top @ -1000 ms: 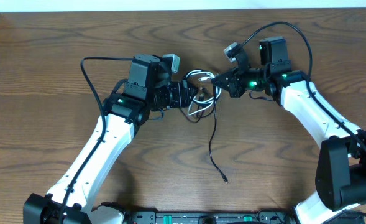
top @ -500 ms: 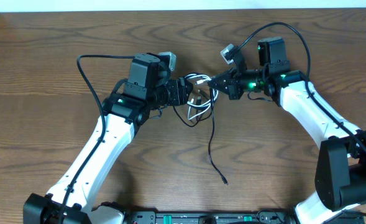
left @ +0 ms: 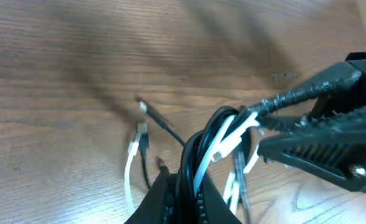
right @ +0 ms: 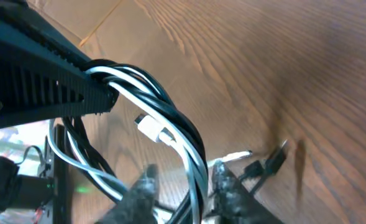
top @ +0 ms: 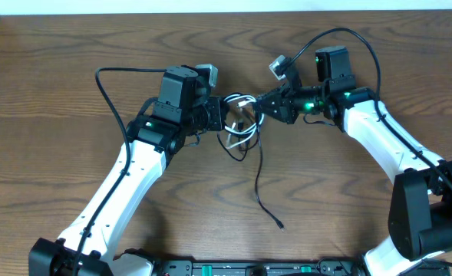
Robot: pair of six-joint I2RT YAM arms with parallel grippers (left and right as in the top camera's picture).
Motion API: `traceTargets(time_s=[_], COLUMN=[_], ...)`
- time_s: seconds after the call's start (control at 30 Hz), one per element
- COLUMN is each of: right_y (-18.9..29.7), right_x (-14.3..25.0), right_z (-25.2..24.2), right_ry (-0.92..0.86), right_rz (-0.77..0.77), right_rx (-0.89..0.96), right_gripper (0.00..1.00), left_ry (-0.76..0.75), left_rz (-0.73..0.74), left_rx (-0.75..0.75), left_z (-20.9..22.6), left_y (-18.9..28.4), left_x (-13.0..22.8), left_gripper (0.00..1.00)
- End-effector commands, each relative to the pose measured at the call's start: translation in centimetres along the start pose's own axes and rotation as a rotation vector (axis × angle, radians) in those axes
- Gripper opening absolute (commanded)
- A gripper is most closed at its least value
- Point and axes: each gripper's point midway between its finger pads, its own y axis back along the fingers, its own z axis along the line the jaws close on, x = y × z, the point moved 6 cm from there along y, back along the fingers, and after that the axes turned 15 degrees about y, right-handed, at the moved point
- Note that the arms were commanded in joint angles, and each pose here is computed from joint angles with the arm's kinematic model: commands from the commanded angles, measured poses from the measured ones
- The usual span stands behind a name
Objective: Untangle cables
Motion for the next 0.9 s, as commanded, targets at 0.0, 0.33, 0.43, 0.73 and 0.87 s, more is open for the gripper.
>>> traceTargets(time_s=[0.0,0.33,0.43,0.73,0.87], right_y=[0.6,0.7,0.2,-2.9,-4.3], right_x=[-0.7,-0.6,-0.5,1.8,1.9], right_z=[0.3,0.2,0.7,2.2,2.7], right_ry=[-0.004,-0.21,-0.253,-0.331,-0.312], right_rz=[-0.016,-0.017,-0.002,0.172,0.205], right_rx=[0.007,0.007,-0.007,0.148,0.234], right_gripper=[0.48,0.48,0.43,0.4,0.4], left_ry=[-0.004,0.417,0.525,0.746,0.763], left_rz=[-0.064,-0.198,-0.212,-0.254,-0.227], left_rx=[-0.062,-0.147,-0.13,-0.055,-0.039], left_z=[0.6,1.9,1.8,1.1,0.9], left_y=[0.4,0.7,0.7,0.7,0.7], left_x=[-0.9,-2.0,-2.1,-2.9,-2.7], left_gripper=[0.08,0.07,0.08,0.08,0.08])
